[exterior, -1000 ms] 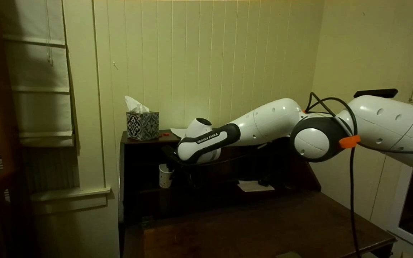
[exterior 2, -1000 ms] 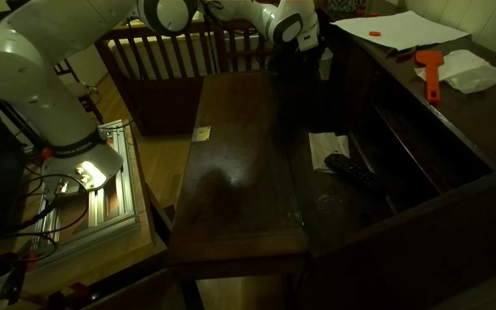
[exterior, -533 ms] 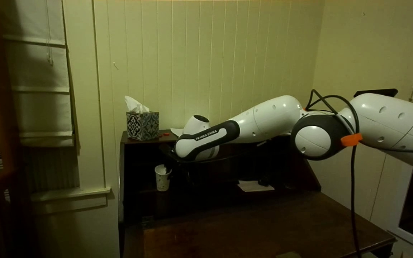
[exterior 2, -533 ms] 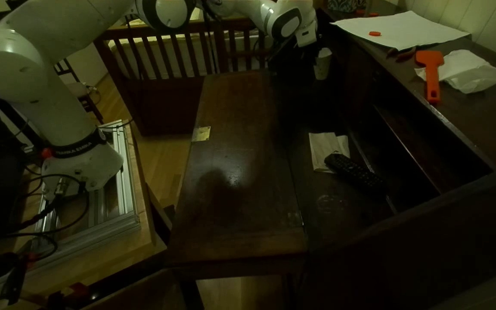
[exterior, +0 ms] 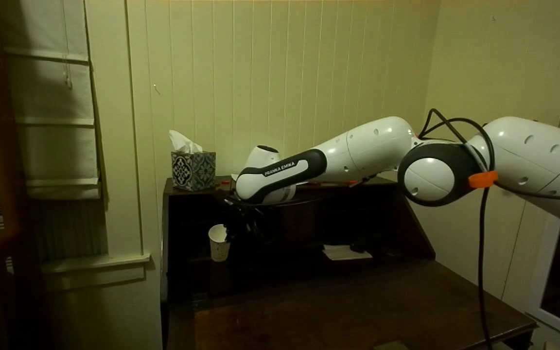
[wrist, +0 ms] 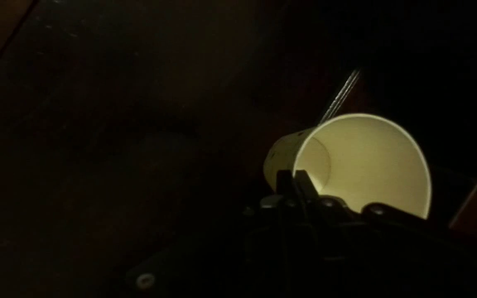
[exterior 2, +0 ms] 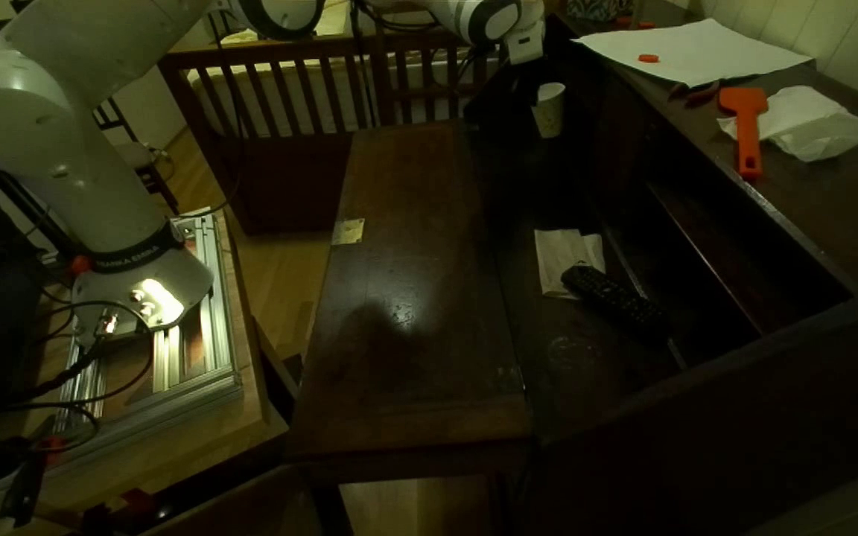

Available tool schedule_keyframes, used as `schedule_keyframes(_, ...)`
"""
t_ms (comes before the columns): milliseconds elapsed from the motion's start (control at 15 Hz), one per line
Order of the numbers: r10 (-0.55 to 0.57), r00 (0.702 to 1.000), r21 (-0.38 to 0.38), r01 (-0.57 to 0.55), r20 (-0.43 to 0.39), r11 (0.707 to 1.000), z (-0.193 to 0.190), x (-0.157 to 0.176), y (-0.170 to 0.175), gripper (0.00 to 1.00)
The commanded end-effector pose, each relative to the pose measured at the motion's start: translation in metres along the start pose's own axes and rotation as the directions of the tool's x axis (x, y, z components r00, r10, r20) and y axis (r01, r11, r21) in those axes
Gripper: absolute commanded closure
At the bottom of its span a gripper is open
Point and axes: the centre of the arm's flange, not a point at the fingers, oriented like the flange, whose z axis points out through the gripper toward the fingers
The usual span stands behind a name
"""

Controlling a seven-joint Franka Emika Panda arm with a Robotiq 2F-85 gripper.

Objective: Move the cup to the right

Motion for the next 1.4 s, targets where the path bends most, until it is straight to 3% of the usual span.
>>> schedule_keyframes(0, 0.012, 1.0, -0.035, -0.012, -0.005, 0.999, -0.012, 0.001, 0.012, 0.99)
schedule_keyframes(200, -0.022, 1.0, -0.053, 0.022, 0.002, 0.998, -0.017, -0.001, 0.014, 0.99)
schedule_keyframes(333, -0.076, 0.997, -0.122, 0.079, 0.023, 0.989, -0.028, -0.008, 0.017, 0.99)
schedule_keyframes(667, -0.127, 0.977, -0.347, 0.181, 0.172, 0.92, -0.073, -0.034, 0.037, 0.99)
schedule_keyframes(800, -0.108, 0.978, -0.407, 0.174, 0.18, 0.897, -0.093, -0.039, 0.042, 0.99)
schedule_keyframes(1000, -0.052, 0.984, -0.364, 0.111, 0.167, 0.925, -0.113, -0.033, 0.044, 0.99)
schedule_keyframes(1200, 0.08, 0.994, -0.324, -0.052, 0.073, 0.945, -0.122, -0.021, 0.049, 0.99)
schedule_keyframes(1267, 0.001, 0.994, -0.342, 0.036, 0.108, 0.939, -0.108, -0.022, 0.019, 0.97)
schedule_keyframes(1333, 0.026, 0.995, -0.334, 0.006, 0.092, 0.942, -0.109, -0.017, 0.021, 0.97)
